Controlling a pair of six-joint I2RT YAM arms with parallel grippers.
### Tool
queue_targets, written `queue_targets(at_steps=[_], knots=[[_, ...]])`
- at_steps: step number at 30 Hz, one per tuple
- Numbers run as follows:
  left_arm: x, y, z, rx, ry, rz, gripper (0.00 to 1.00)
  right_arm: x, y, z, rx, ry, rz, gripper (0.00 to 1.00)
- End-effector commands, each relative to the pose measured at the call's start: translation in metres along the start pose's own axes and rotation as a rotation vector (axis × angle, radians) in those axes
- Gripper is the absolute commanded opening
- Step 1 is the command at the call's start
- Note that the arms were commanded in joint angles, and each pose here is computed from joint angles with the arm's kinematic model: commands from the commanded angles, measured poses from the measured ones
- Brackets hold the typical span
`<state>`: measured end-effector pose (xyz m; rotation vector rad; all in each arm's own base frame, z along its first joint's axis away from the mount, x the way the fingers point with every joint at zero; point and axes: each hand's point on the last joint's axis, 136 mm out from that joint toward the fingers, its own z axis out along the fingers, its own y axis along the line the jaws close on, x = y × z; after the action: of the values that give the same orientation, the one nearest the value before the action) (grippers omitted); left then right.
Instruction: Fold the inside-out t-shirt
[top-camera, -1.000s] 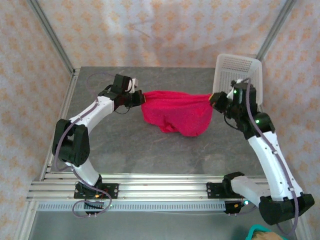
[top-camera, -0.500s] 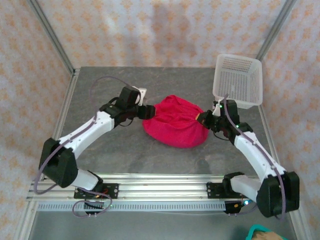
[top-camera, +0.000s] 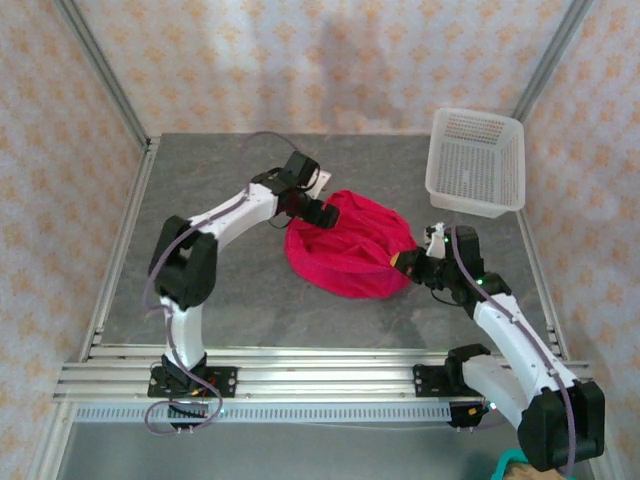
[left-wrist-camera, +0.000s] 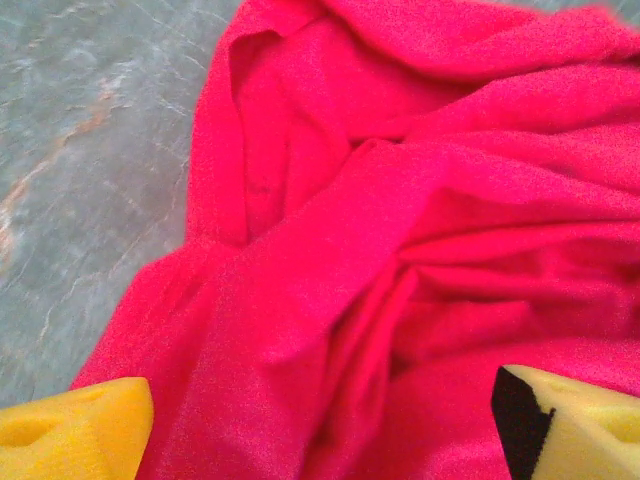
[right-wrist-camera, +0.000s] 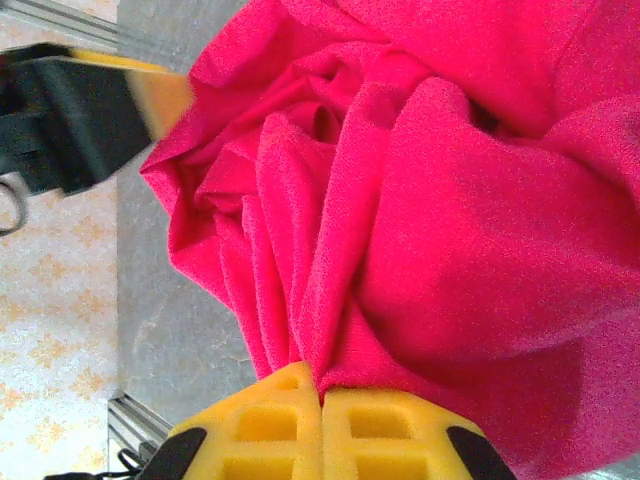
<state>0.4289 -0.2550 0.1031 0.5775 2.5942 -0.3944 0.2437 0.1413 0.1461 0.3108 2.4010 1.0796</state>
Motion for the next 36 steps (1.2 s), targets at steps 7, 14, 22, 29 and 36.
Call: queue_targets(at_steps=[7, 14, 22, 29, 36], knots=[[0.022, 0.006, 0.054, 0.005, 0.228, 0.042, 0.25, -0.011, 0.005, -0.005, 0.01, -0.04, -0.055, 0.0], [-0.09, 0.082, -0.053, -0.109, -0.079, -0.301, 0.0, -0.077, -0.012, -0.033, 0.268, -0.337, -0.132, 0.0], [-0.125, 0.13, -0.178, -0.062, -0.426, -0.571, 0.0, -0.102, -0.034, -0.038, 0.4, -0.447, -0.15, 0.0], [-0.044, 0.071, -0.089, 0.086, -0.271, -0.623, 0.0, -0.071, -0.079, -0.016, 0.482, -0.345, -0.05, 0.0], [-0.007, 0.046, -0.063, 0.013, -0.135, -0.493, 0.18, -0.09, -0.056, -0.013, 0.46, -0.308, -0.059, 0.0]])
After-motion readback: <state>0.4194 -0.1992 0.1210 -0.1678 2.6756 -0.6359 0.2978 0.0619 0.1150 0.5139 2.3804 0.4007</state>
